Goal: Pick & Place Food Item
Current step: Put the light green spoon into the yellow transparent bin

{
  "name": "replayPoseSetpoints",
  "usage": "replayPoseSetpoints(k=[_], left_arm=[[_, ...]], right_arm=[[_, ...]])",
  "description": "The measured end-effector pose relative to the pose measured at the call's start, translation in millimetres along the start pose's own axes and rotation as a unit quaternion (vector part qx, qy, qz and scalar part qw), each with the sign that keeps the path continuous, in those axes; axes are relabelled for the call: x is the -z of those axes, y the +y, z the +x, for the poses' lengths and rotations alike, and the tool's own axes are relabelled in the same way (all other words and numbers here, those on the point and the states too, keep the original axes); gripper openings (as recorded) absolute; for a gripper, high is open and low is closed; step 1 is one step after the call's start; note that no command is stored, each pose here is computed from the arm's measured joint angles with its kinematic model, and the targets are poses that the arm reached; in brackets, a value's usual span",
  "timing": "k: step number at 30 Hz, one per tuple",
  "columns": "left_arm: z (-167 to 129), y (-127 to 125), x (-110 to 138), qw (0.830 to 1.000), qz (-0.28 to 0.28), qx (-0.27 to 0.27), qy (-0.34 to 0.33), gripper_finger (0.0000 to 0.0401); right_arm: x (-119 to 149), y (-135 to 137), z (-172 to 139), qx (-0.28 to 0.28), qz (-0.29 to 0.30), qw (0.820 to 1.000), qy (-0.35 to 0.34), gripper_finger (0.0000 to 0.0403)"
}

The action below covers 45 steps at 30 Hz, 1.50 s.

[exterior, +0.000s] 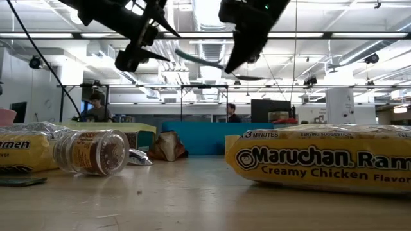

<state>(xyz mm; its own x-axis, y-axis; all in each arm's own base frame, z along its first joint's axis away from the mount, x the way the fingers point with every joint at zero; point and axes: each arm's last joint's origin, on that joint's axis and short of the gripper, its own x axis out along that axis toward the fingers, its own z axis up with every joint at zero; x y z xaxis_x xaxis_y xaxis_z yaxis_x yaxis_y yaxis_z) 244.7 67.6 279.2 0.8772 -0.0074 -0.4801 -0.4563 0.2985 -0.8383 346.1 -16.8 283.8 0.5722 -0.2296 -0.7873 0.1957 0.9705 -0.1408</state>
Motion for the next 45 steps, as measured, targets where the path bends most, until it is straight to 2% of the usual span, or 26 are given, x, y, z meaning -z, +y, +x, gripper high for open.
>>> replayPoseSetpoints(k=[6, 9, 17, 26, 30, 34, 45], left_arm=[[0, -2, -1, 1.000, 0.001, 0.008, -0.009, 0.0261], [0, -3, -2, 1.000, 0.003, 0.014, -0.015, 0.0246], [0, -6, -3, 0.999, 0.007, 0.027, -0.021, 0.0165], [0, -6, -2, 0.999, 0.019, 0.034, -0.006, 0.0102], [0, -5, -1, 0.999, 0.032, 0.029, 0.002, 0.0052], [0, -4, -1, 0.999, 0.039, 0.026, 0.003, 0.0050], [0, -3, -2, 0.999, 0.041, 0.019, -0.004, 0.0050]], right_arm=[[-9, -1, -7, -0.001, -0.002, 1.000, -0.020, 0.0009], [-11, -1, -8, -0.001, -0.004, 1.000, -0.023, 0.0009], [-13, -1, -8, -0.002, -0.006, 0.999, -0.037, 0.0009], [-15, -1, -8, -0.003, -0.006, 0.999, -0.045, 0.0009], [-15, -1, -8, -0.003, -0.006, 0.999, -0.044, 0.0010], [-15, -1, -8, -0.004, -0.006, 0.999, -0.045, 0.0041], [-16, 1, -9, -0.005, 0.001, 0.999, -0.049, 0.0184]])
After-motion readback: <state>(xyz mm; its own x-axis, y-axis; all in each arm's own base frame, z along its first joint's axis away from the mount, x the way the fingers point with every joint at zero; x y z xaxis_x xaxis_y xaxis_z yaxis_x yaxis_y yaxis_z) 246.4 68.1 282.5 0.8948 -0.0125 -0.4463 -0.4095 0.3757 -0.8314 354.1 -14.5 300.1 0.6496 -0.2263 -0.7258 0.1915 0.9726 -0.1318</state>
